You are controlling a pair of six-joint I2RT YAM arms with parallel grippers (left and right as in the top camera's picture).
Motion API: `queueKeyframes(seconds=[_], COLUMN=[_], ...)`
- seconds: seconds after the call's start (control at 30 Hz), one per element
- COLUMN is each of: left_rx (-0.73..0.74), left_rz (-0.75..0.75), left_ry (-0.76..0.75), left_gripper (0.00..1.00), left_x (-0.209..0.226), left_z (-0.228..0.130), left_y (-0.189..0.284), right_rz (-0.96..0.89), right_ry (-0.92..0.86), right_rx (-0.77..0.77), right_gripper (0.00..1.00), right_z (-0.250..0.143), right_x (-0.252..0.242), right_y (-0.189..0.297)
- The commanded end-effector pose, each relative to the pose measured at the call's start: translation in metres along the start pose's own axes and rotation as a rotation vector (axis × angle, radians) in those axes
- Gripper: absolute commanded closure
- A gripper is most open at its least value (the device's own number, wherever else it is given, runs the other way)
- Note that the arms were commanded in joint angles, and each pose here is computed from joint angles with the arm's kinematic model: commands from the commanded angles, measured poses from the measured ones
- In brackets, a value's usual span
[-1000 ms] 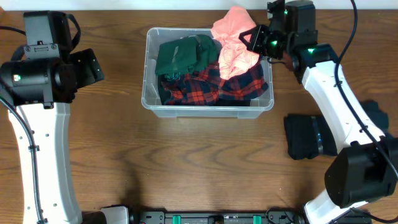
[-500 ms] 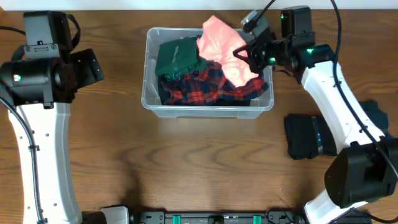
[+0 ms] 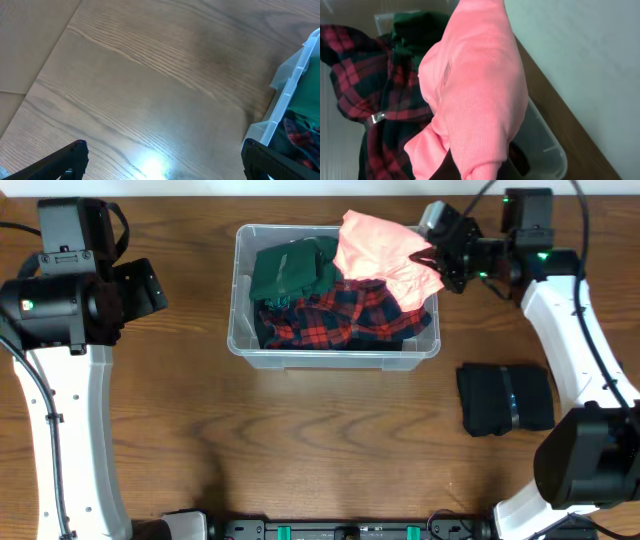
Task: Pack container
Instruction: 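Lift the pink shirt and carry it into the bin, then spread and tuck the pink shirt inside the bin with the right gripper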
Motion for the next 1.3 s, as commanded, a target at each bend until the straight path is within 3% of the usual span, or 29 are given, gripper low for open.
queueKeyframes(seconds=[0.0,0.4,0.73,0.8,0.83,1.03,1.27], left_rx=[-0.005,-0.005,-0.005,-0.005,-0.005,-0.005,-0.005], left_rz=[0.014,0.014,0.014,0.014,0.014,0.014,0.014], left_ry=[0.006,0.006,0.006,0.006,0.006,0.006,0.006], left_gripper=[0.02,0.02,0.02,0.02,0.02,0.02,0.02], left_x=[0.003,0.003,0.003,0.003,0.003,0.003,0.003], left_z=[0.001,0.001,0.001,0.001,0.001,0.001,0.001], left_y=[0.002,0.002,0.002,0.002,0.002,0.002,0.002], right_rz=[0.076,0.145,0.152,0.149,0.133,0.045,-0.019], right_ry=[0.045,0.063,0.027,0.019,0.000,-0.036,-0.183], right_rx=[-0.082,-0.060,-0.021,-0.013,-0.004,0.028,-0.069], right_gripper=[0.99,0.99,0.99,0.50,0.01,0.01,0.01], right_z=[0.011,0.020,-0.004,-0.011,-0.014,-0.022,0.010], right_x=[0.008,0.034,0.023,0.018,0.014,-0.003,-0.017], right_y=[0.005,-0.015,-0.039,-0.046,-0.051,-0.060,-0.042])
Point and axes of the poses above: each gripper's point midway between its finger pads, its own y axis back along the fingers, its own x axis along the line the jaws close on, z = x × y, the point moved 5 cm from there along y, back along the fingers, and after that the axes turned 8 degrees about -y, right-handed, at the moved point
